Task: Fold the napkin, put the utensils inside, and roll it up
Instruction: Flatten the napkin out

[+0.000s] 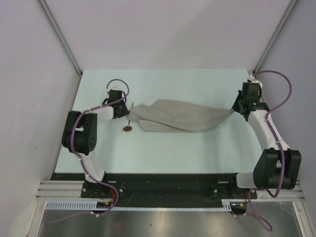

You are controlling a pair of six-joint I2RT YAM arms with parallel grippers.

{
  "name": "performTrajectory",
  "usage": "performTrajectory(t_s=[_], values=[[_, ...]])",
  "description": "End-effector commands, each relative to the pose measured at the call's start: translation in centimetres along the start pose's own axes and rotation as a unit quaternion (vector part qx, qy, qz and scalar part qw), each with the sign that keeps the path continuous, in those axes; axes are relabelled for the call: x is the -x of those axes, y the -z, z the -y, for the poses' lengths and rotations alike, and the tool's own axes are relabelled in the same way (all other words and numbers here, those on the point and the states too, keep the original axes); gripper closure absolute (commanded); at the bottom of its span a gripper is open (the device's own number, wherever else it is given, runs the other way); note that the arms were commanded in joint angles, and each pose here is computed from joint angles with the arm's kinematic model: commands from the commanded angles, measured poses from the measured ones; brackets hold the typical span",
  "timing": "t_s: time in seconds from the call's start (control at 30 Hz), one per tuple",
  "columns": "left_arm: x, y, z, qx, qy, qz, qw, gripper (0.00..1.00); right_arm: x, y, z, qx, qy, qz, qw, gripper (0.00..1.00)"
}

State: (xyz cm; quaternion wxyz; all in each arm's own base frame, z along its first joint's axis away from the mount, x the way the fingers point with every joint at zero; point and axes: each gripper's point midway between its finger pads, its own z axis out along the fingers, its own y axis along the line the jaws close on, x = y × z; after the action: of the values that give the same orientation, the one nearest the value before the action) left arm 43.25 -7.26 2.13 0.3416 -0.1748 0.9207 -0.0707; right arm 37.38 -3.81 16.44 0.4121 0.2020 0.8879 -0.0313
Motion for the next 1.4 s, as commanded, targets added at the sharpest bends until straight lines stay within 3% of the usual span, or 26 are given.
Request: performTrajectory(t_s=[0.0,0.1,0.13,0.33,0.47,0.67,0.83,0.9,1.07,1.17,1.23,1.27,1.37], values=[[-0.5,-0.2,0.2,-0.006,-0.009,-0.021,1.0,0.78,1.2,1.1,-0.3,0.015,-0.016,0.028,0.999,1.0],[-0.5,-0.3,0.3,-0.012,-0.019,-0.022,1.0,0.9,1.2,1.4,-0.2,0.015,-0.014,0.031,0.999,1.0],[-0.5,-0.2,0.5,-0.019,-0.021,-0.022,0.999,1.0,1.2,1.4,-0.2,0.015,-0.013,0.029,0.999,1.0],[1.8,1.8,4.8,-0.129,-0.001,0.026,0.991,1.0,3.7,2.4,-1.5,0.043,-0.015,0.052,0.998,1.0],[7.0,6.0,7.7,-0.183,0.014,0.105,0.977,1.0,8.3,5.0,-3.1,0.075,-0.018,0.101,0.992,1.0],[14.9,16.3,10.2,-0.24,0.024,0.245,0.939,1.0,16.0,12.6,-3.8,0.107,-0.02,0.228,0.968,1.0],[19.6,27.2,11.3,-0.288,0.024,0.353,0.89,1.0,20.3,19.8,-3.1,0.115,-0.025,0.319,0.94,1.0],[20.2,29.8,11.4,-0.296,0.021,0.369,0.881,1.0,21.9,23.7,-2.7,0.12,-0.03,0.359,0.925,1.0],[22.1,39.9,11.6,-0.339,0.021,0.439,0.832,1.0,24.3,31.5,-0.9,0.11,-0.037,0.433,0.894,1.0],[22.8,43.4,11.9,-0.352,0.017,0.453,0.819,1.0,25.5,35.7,0.2,0.103,-0.045,0.471,0.875,1.0],[23.5,43.8,12.2,-0.355,0.018,0.46,0.814,1.0,26.0,35.6,0.1,0.1,-0.047,0.473,0.874,1.0],[23.8,42.1,12.5,-0.349,0.02,0.449,0.823,1.0,26.1,34.6,0.0,0.097,-0.046,0.467,0.878,1.0],[25.1,37.1,13.1,-0.321,0.024,0.422,0.848,1.0,25.4,26.7,-1.1,0.079,-0.035,0.398,0.913,1.0]])
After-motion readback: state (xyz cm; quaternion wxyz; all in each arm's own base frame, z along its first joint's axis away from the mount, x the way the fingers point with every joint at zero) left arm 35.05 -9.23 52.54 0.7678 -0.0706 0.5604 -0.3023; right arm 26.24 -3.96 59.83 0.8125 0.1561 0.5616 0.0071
